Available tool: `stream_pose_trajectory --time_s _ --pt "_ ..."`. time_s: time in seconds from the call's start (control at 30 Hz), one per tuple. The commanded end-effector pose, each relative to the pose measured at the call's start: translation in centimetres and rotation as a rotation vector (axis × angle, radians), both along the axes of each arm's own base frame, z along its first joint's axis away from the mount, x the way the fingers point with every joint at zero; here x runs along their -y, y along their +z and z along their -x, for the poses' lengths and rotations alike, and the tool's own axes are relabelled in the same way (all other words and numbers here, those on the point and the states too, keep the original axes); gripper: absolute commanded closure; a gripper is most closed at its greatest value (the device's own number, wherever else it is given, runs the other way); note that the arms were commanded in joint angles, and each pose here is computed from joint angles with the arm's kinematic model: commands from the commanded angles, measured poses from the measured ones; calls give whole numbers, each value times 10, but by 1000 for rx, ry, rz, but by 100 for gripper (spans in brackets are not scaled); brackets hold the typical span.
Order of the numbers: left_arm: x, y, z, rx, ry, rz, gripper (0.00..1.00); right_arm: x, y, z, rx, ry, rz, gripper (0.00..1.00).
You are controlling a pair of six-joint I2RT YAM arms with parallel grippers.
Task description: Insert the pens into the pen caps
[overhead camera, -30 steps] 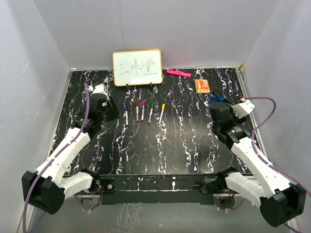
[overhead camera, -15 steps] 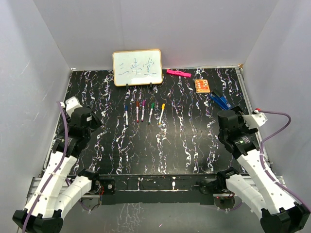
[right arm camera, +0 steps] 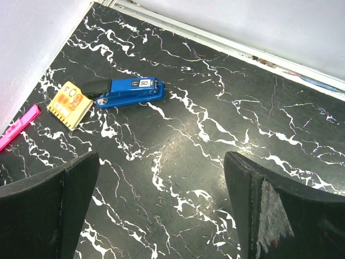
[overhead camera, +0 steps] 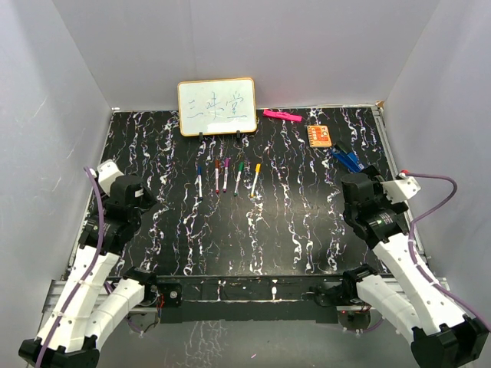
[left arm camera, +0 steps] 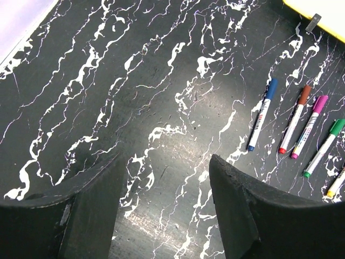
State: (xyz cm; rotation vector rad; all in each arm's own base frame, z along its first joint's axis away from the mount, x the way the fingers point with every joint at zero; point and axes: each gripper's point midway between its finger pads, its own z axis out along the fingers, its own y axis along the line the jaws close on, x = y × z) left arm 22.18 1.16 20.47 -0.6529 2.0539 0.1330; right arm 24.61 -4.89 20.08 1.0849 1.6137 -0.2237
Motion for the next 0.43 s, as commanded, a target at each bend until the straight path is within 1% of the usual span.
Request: stream_pose_trajectory --time_s 0.0,0.1,0.27,0.4 --pt "-8 6 5 15 35 -14 38 6 15 -2 34 -33 15 2" --pt "-8 6 4 17 32 -17 38 5 13 -2 30 -30 14 2" --pt "-6 0 1 -9 14 -33 41 5 11 -2 29 -32 12 2" --pt "-4 -5 -2 -37 11 -34 39 4 9 -3 22 -29 12 2"
